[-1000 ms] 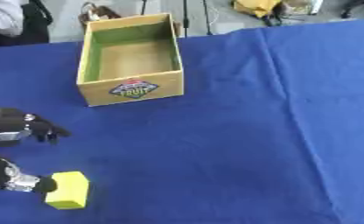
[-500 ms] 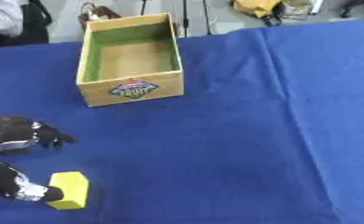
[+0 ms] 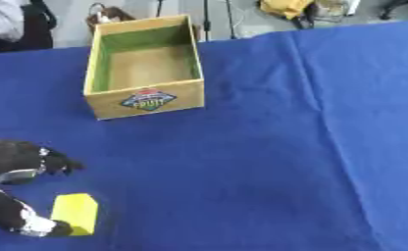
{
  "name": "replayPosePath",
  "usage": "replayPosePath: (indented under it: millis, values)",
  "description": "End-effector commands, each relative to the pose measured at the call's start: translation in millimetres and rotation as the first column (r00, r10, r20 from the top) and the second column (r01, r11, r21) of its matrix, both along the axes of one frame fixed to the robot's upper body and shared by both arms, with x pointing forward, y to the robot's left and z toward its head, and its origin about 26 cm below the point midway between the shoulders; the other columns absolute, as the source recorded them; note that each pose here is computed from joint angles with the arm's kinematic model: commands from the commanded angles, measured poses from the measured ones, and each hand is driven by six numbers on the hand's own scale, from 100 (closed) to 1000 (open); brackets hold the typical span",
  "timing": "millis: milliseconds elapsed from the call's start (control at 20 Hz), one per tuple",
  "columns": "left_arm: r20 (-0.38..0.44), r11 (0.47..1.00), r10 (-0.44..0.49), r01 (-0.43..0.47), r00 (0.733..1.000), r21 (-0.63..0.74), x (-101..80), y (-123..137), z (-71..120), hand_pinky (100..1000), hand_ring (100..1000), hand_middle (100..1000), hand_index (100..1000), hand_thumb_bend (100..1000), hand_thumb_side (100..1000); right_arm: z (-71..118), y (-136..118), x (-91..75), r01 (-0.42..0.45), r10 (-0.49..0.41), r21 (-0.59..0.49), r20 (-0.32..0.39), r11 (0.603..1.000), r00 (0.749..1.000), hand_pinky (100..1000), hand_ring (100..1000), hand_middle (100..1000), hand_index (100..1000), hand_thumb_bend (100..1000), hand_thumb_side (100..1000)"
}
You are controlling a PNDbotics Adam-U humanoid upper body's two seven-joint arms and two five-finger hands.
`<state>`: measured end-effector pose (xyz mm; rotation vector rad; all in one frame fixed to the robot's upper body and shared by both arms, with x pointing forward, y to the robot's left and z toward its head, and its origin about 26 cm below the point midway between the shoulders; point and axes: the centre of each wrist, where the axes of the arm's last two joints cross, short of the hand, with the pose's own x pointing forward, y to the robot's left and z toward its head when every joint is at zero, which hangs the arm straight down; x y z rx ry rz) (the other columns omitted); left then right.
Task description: Pick up objects on the table and place them in the box.
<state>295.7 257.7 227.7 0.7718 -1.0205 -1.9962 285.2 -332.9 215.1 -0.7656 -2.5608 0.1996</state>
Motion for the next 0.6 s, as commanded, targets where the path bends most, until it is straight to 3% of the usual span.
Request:
replayPosePath:
  millis: [50, 600]
  values:
    - [0.022, 1.000, 0.013, -0.013, 1.000, 0.010, -2.7, -1.1, 0.6, 725, 766, 800, 988, 586, 888, 9.4, 1.1, -1.6, -0.007, 0.007, -0.012, 0.024, 1.000, 1.000, 737, 715, 695, 795, 100, 653]
    - [0.041, 0.999, 0.038, -0.038, 0.998, 0.010, -4.1, -5.6, -9.5, 670, 734, 736, 909, 534, 866, 9.4, 2.7, -0.9, -0.012, 0.012, -0.005, 0.023, 1.000, 1.000, 739, 711, 692, 791, 100, 654]
